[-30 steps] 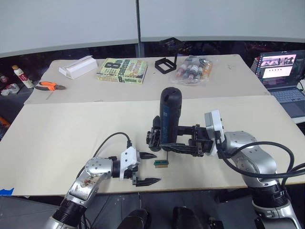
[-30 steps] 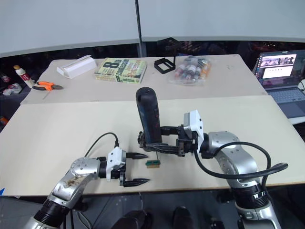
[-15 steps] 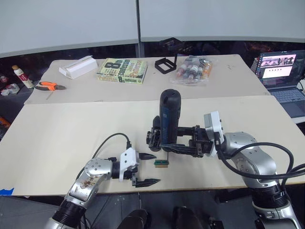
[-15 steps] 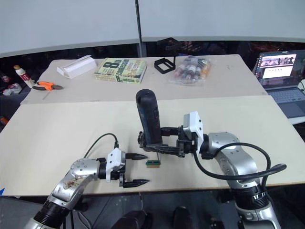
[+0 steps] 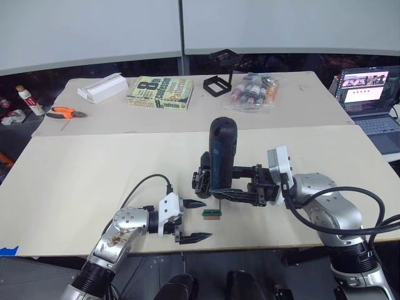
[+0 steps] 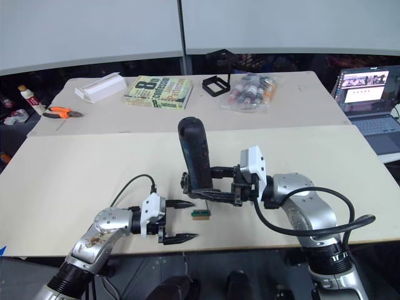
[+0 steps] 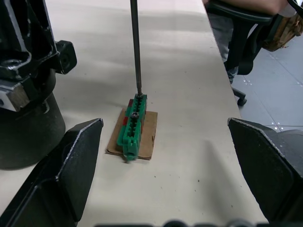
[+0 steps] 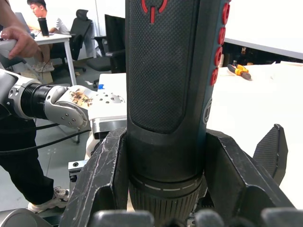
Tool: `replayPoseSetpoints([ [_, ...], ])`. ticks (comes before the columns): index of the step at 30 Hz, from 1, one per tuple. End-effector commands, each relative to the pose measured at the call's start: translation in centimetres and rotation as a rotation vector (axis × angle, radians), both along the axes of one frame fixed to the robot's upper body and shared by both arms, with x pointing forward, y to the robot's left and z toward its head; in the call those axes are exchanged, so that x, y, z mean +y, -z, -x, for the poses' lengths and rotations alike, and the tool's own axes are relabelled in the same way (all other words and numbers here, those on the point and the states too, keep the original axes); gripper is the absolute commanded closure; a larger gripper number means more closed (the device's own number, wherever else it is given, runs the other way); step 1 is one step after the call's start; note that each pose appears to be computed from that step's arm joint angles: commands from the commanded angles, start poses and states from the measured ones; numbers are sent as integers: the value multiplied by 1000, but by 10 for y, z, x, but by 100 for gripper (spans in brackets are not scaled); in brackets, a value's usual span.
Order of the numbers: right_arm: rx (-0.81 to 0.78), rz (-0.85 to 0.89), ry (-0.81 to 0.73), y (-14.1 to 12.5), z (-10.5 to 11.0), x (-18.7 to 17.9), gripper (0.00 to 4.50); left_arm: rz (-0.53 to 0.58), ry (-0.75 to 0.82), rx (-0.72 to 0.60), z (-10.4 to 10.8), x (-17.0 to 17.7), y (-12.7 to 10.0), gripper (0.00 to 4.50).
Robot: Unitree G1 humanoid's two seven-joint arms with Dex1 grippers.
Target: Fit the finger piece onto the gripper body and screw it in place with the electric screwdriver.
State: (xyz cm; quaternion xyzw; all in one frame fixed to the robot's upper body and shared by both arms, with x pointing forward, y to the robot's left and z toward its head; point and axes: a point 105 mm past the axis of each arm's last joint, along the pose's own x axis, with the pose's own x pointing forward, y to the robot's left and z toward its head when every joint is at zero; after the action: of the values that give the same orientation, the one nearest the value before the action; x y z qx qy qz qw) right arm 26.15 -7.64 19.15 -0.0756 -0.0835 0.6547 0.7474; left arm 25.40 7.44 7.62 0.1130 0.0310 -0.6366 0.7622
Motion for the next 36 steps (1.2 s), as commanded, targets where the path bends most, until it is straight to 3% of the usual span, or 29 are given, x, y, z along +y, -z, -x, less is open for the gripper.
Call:
replayPoseSetpoints([
  [1, -56, -22, -21, -11, 6, 2, 264, 12, 7, -24, -1, -3, -8, 0],
  [24, -122, -71, -45, -39, 11, -4, 264, 10, -8, -46, -2, 6, -13, 0],
  [36, -135, -106, -45, -68, 18, -25, 264, 105, -73, -100, 0, 26, -30, 0],
])
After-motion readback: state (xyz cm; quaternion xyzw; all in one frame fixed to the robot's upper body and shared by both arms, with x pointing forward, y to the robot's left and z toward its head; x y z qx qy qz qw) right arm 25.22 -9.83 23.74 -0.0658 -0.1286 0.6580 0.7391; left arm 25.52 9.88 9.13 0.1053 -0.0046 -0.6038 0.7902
